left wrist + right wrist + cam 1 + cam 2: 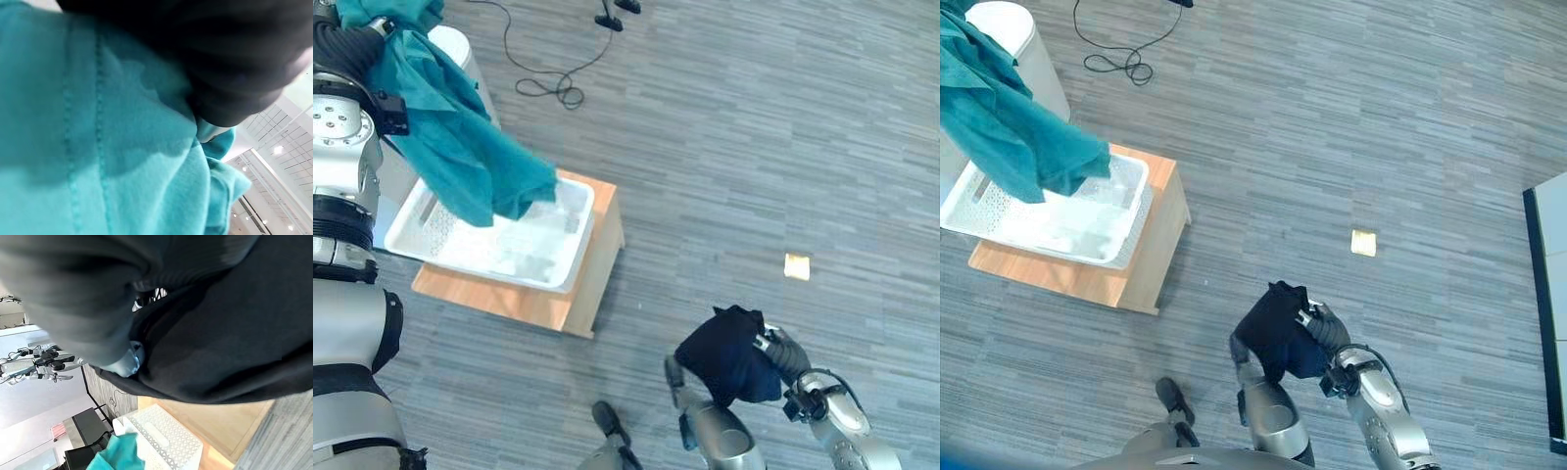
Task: Pick up bed clothes into laundry basket.
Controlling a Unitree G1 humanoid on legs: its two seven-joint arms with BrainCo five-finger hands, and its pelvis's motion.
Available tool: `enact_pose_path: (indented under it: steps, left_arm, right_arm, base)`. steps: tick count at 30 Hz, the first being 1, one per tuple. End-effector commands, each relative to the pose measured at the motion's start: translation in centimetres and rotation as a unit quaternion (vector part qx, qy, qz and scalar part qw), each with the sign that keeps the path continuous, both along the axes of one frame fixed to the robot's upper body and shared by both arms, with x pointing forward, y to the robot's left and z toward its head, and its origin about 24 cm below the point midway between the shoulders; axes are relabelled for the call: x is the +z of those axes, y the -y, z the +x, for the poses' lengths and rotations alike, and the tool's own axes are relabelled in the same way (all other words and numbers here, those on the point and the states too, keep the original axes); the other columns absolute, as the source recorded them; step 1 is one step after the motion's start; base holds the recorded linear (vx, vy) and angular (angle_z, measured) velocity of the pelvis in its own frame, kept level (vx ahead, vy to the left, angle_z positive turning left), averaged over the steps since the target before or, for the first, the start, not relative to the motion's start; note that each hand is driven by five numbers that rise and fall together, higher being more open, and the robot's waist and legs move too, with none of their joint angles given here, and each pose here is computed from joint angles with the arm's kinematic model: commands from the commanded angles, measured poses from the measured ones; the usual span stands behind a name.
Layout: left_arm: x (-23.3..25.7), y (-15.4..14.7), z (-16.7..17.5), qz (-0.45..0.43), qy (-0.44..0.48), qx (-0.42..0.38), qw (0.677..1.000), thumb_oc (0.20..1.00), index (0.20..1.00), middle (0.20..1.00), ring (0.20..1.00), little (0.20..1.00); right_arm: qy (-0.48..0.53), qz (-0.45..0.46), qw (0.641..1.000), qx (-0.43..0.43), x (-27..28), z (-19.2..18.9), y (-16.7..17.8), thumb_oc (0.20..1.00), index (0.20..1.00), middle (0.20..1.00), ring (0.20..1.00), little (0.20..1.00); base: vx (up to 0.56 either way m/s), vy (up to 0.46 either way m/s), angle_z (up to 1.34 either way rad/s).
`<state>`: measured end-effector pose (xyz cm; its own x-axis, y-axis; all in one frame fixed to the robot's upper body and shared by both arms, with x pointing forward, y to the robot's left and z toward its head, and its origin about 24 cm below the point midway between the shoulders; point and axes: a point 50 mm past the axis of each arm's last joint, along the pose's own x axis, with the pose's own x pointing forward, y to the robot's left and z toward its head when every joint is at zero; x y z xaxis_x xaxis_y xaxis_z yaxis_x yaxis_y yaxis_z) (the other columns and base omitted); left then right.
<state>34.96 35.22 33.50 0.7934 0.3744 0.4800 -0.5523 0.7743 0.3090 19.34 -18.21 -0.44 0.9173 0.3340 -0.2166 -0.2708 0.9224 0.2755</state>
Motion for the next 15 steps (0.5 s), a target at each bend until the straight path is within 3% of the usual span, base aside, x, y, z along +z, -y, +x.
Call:
enact_pose_path:
  steps: [1, 10, 15]
  left_arm:
    - [4.5, -0.7, -2.1, -0.014, 0.098, 0.005, 0.995, 0.200, 0.200, 0.200, 0.200, 0.200]
    - [2.6, -1.5, -1.5, -0.015, 0.051, 0.031, 0.998, 0.200, 0.200, 0.200, 0.200, 0.200]
    - [-2.0, -0.7, 0.8, 0.054, -0.089, 0.049, 0.993, 0.200, 0.200, 0.200, 0.200, 0.200]
  right_arm:
    - [0.055, -0.011, 0.998, -0.005, 1.9, 0.7, 1.2, 0.200, 0.200, 0.200, 0.200, 0.200]
    - [0.056, -0.017, 0.998, -0.011, 2.1, 0.6, 1.9, 0.200, 0.200, 0.200, 0.200, 0.200]
    - [0.052, -0.019, 0.998, -0.003, 1.8, 0.6, 1.2, 0.200, 0.200, 0.200, 0.200, 0.200]
  base:
    - [-0.06, -0.003, 0.01]
    - [-0.06, -0.013, 0.00]
    - [-0.06, -0.011, 0.04]
